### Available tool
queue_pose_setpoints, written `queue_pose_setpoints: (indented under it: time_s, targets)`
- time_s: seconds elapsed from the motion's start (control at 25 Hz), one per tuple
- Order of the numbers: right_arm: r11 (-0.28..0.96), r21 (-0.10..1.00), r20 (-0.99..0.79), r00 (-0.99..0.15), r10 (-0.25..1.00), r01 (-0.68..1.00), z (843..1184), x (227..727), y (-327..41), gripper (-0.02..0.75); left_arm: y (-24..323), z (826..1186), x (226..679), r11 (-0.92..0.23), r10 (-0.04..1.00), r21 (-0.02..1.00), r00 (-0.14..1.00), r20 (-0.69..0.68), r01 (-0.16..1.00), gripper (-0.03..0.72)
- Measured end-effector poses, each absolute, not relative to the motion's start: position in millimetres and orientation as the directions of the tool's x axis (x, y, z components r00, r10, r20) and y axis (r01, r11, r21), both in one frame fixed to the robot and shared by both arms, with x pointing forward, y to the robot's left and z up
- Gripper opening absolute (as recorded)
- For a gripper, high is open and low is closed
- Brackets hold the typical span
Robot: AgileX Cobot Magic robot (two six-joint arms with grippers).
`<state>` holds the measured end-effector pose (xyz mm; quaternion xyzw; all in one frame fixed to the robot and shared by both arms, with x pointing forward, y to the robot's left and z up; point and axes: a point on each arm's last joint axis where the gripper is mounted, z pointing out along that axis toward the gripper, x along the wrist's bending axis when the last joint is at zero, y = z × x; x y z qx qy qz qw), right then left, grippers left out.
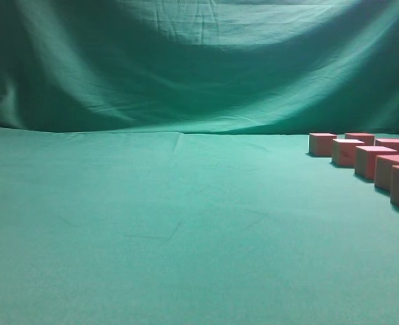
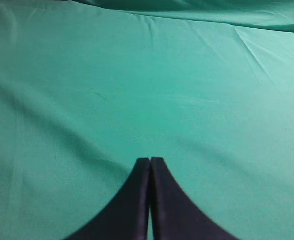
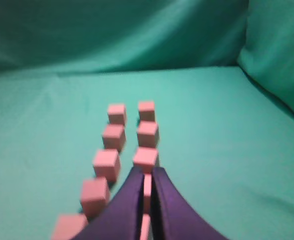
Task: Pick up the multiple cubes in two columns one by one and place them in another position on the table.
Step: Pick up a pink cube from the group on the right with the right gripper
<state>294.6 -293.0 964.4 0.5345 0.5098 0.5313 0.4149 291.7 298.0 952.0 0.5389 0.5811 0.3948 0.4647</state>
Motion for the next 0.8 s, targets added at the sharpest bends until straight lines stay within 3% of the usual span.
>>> queue_pose_setpoints:
  time_s: [0.2, 0.28, 0.48, 0.64, 0.72, 0.8]
  targets:
    - [-0.220, 0.958, 0.198, -0.132, 0.971, -0.186, 992, 293, -294, 0.048, 298, 952, 292, 0.107, 0.993, 0.960, 0.013, -0.115, 0.259, 0.000]
    - [-0.251, 0.949, 0.227, -0.140, 0.964, -0.190, 997, 292, -294, 0.048, 298, 952, 292, 0.107, 0.993, 0.960, 0.013, -0.115, 0.259, 0.000]
    - [-0.262, 0.962, 0.251, -0.125, 0.960, -0.077, 1033, 286, -293, 0.048, 298, 952, 292, 0.107, 0.993, 0.960, 0.013, -0.115, 0.259, 0.000]
    - [-0.286, 0.949, 0.299, -0.100, 0.949, 0.131, 1055, 290, -290, 0.048, 298, 952, 292, 0.107, 0.993, 0.960, 0.013, -0.115, 0.259, 0.000]
    - [-0.243, 0.935, 0.276, -0.098, 0.956, 0.259, 1061, 293, -287, 0.048, 298, 952, 292, 0.107, 0.993, 0.960, 0.013, -0.115, 0.259, 0.000]
    - [-0.119, 0.916, 0.184, -0.137, 0.973, 0.383, 1062, 298, -283, 0.048, 298, 952, 292, 0.107, 0.993, 0.960, 0.013, -0.115, 0.259, 0.000]
